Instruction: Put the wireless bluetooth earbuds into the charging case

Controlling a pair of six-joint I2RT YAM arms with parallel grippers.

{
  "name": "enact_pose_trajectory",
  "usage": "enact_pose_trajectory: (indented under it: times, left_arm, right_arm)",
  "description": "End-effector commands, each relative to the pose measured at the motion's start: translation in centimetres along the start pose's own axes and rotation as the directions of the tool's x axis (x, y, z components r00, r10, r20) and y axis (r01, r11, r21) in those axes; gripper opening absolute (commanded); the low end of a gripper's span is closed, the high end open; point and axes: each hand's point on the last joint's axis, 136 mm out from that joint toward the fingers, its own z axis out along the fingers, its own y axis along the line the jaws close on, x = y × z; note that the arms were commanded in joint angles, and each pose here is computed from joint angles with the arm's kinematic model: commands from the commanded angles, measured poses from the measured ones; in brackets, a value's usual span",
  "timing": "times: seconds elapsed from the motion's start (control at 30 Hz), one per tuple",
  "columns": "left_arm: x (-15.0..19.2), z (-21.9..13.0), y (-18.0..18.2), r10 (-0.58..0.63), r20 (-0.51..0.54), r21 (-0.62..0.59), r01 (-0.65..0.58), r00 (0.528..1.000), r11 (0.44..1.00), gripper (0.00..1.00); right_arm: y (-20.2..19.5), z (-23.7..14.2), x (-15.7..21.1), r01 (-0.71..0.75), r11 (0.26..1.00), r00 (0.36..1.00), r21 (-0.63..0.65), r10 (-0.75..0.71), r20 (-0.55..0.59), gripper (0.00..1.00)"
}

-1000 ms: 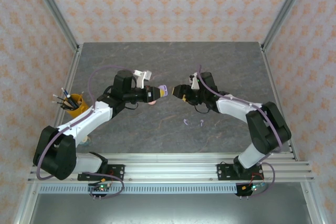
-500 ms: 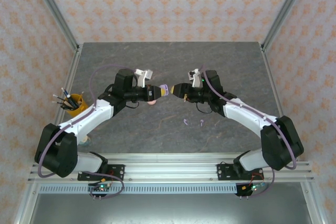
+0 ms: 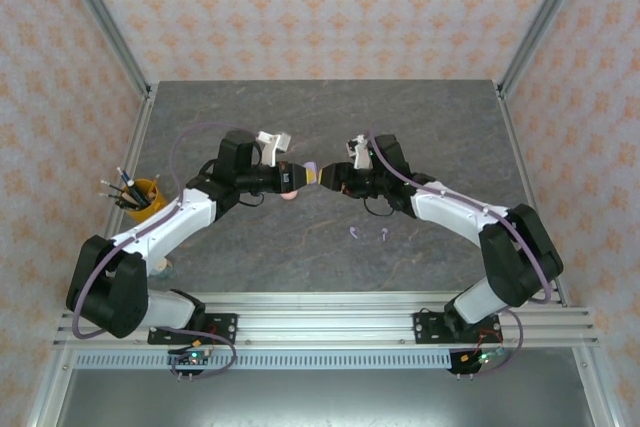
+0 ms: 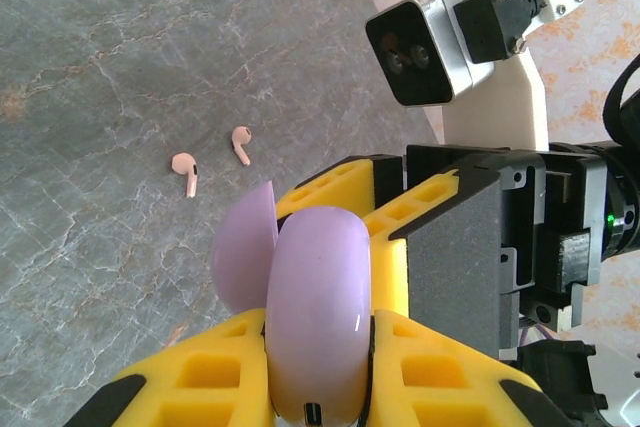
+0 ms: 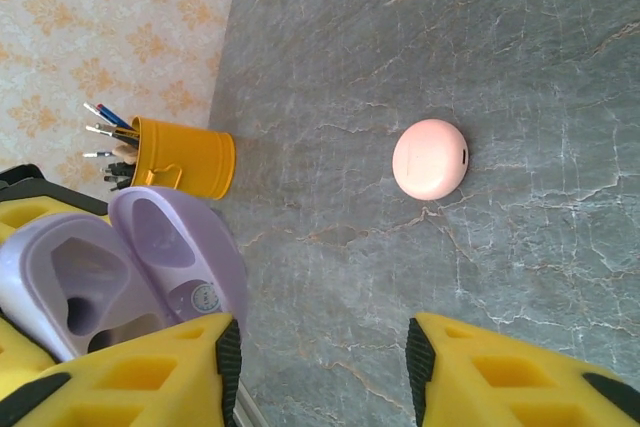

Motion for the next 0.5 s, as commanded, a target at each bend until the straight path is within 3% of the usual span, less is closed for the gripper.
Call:
enact_pose_trajectory:
  times: [0.0, 0.47]
  left_arm:
    - [-1.0, -0.5, -1.7, 0.046, 0.018, 0.049, -0.047, 0.999, 0.998, 0.07]
    - [-0.7, -0.4, -2.1, 0.035, 0.011, 0.085, -0.036, 0.999, 0.996, 0.07]
  right_arm:
    - [0.4, 0.2, -1.5, 0.033, 0.999, 0.999, 0.014, -0.034, 0.041, 0.47]
    - [2.8, -0.4, -2.5, 0.029, 0.994, 0.998, -0.108, -0.023, 0.053, 0.44]
